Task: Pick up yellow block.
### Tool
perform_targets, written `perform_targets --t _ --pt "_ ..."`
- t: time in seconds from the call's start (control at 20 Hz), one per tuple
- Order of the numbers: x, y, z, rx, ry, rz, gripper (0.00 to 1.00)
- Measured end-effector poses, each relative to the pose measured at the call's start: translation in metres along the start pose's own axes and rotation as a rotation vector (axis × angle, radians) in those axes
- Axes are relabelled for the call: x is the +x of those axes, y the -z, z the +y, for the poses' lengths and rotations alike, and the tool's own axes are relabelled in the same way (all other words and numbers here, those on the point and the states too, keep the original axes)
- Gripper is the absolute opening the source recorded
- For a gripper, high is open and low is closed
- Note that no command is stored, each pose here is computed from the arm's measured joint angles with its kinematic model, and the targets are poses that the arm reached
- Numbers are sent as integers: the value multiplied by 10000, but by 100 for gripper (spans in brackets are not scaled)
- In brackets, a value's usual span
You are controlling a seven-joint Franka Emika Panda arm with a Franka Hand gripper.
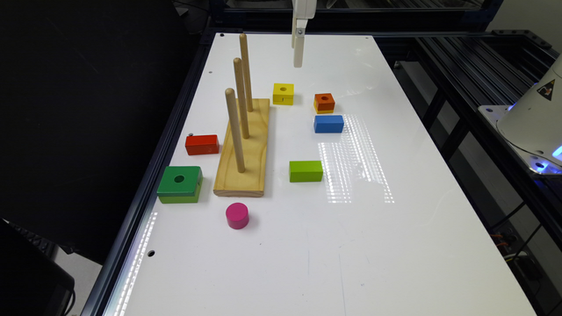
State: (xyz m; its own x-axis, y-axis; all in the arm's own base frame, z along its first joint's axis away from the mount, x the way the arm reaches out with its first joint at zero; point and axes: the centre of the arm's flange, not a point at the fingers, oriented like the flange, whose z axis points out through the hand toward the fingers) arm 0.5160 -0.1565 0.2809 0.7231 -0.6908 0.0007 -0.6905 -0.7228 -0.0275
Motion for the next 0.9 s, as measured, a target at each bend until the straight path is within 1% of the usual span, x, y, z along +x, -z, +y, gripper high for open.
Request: perform_targets --t 0.2,0.25,0.3,0.35,0.4,0.45,0.55,0.75,0.9 --pt "2 4 -2 4 1 9 100" --pt "1 -2 -1 1 2 -4 100" --pt "-3 -29 1 -5 5 -41 100" --pt "-4 -85 4 6 13 -77 100" --pt "-1 -145 7 21 22 -97 100" --pt "5 -201 10 28 30 -96 100" --pt "13 -277 10 37 27 -89 100" --pt "18 -279 7 39 18 -71 100" --pt "18 -282 7 38 16 -77 100"
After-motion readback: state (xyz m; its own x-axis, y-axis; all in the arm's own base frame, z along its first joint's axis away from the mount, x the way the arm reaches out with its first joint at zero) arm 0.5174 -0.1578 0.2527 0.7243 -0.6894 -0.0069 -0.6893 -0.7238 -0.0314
